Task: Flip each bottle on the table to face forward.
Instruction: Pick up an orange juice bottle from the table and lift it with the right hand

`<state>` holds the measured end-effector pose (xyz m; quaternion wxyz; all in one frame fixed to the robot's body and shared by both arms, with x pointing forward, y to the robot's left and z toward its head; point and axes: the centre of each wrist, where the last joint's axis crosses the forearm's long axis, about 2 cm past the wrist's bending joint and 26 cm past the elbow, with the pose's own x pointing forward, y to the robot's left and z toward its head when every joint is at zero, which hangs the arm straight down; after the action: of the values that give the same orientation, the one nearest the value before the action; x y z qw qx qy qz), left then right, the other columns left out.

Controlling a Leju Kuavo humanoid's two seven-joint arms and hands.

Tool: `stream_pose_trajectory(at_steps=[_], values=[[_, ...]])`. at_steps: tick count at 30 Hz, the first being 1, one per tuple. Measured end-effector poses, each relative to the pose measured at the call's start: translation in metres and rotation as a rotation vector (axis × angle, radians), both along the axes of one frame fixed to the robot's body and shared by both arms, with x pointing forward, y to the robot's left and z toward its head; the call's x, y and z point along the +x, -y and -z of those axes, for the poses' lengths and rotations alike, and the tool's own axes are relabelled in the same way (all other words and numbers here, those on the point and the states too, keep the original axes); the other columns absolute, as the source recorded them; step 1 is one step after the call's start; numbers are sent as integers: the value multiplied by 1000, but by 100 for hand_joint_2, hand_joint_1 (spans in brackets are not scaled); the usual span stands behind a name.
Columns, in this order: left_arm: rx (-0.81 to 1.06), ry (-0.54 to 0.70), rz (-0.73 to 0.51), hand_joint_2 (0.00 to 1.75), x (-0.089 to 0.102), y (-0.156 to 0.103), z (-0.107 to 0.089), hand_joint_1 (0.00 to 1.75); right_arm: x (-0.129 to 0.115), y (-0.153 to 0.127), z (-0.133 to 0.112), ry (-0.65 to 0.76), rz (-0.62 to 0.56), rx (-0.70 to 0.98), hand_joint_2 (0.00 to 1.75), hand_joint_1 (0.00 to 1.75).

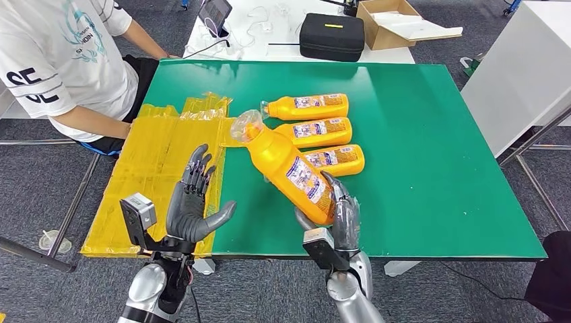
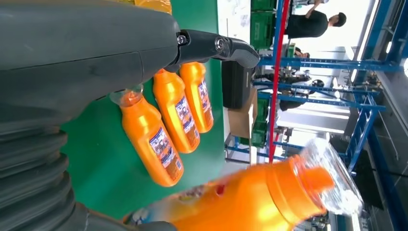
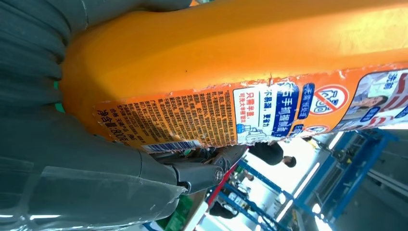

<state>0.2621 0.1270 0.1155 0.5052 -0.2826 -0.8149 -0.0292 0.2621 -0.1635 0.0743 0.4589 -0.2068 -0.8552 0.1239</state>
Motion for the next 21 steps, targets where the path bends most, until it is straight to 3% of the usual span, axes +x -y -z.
stream_pose_trajectory(at_steps=[12, 21], values=[[47, -26, 77, 175, 4, 6, 0, 0, 1, -26, -3, 115, -50, -323, 175, 173], [19, -72, 102, 175, 8, 6, 6, 0, -1, -44, -3, 108, -77, -358, 175, 174]])
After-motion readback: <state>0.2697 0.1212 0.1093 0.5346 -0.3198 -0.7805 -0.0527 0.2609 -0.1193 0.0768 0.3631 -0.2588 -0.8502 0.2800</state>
